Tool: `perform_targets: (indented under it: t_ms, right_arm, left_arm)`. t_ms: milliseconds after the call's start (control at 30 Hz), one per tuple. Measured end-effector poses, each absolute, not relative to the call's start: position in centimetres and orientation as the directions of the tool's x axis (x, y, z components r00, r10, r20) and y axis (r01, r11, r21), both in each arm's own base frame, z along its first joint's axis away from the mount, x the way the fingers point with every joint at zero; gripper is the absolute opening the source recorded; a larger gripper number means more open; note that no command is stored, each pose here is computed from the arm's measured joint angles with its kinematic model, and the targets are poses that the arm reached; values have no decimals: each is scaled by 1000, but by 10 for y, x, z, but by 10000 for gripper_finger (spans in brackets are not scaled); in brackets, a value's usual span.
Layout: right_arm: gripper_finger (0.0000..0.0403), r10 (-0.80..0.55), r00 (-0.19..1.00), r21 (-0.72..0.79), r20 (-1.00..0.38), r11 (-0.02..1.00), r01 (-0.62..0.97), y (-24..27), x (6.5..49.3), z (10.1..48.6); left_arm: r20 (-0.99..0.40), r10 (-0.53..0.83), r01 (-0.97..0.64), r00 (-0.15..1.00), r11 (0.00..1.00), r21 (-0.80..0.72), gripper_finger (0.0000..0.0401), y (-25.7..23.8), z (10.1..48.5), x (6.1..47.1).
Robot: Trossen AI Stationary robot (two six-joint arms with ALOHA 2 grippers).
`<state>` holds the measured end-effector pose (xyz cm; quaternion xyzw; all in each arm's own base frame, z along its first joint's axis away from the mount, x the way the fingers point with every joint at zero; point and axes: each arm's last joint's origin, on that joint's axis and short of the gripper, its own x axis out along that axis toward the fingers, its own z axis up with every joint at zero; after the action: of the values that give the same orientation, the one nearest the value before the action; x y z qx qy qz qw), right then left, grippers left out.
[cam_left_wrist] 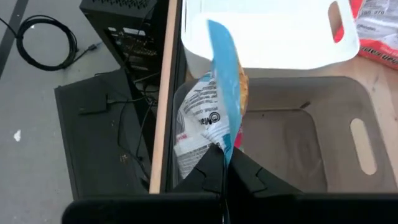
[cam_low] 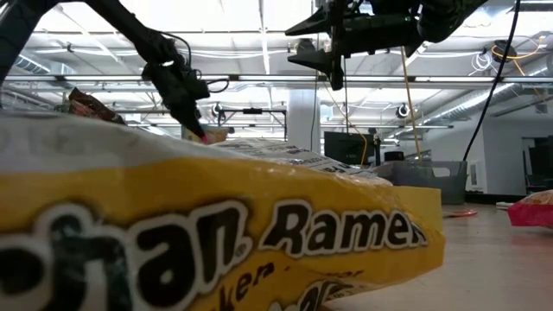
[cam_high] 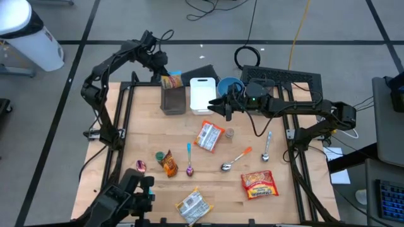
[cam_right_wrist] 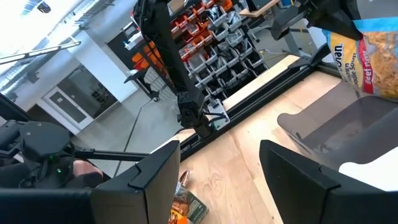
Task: Pick & Place Food Item
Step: Put the blue noodle pack into the left black bin
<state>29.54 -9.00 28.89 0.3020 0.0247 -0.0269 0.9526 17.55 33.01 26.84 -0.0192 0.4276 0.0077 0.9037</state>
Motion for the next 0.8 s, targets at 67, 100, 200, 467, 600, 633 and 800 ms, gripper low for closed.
perform_targets:
  t_ms: [67,100,200,467,600,633,800]
  right_arm:
    - [213,-36,997,572,-63,817,66,-90,295,289]
    - [213,-36,997,572,-63,818,66,-90,295,289]
    - [212,-37,997,572,-63,818,66,-90,295,289]
    - [212,-54,997,589,-63,804,81,-95,294,289]
    - [211,-62,996,592,-63,801,87,-98,293,289]
    - [211,-63,996,592,-63,801,88,-98,293,289]
    - [212,-68,996,595,-63,799,92,-99,292,289]
  left_arm:
    - [-774,-3,-26,633,999,-26,0,332,266,176]
    - [-773,0,-26,635,999,-22,0,332,266,176]
    - [-760,-3,-25,650,999,-25,0,335,263,176]
    - [-748,-17,-38,663,998,-57,0,345,249,176]
    - [-752,-25,-43,659,997,-70,0,348,243,176]
    - [-753,-26,-43,658,996,-72,0,349,242,176]
    - [-750,-15,-39,661,998,-55,0,351,242,174]
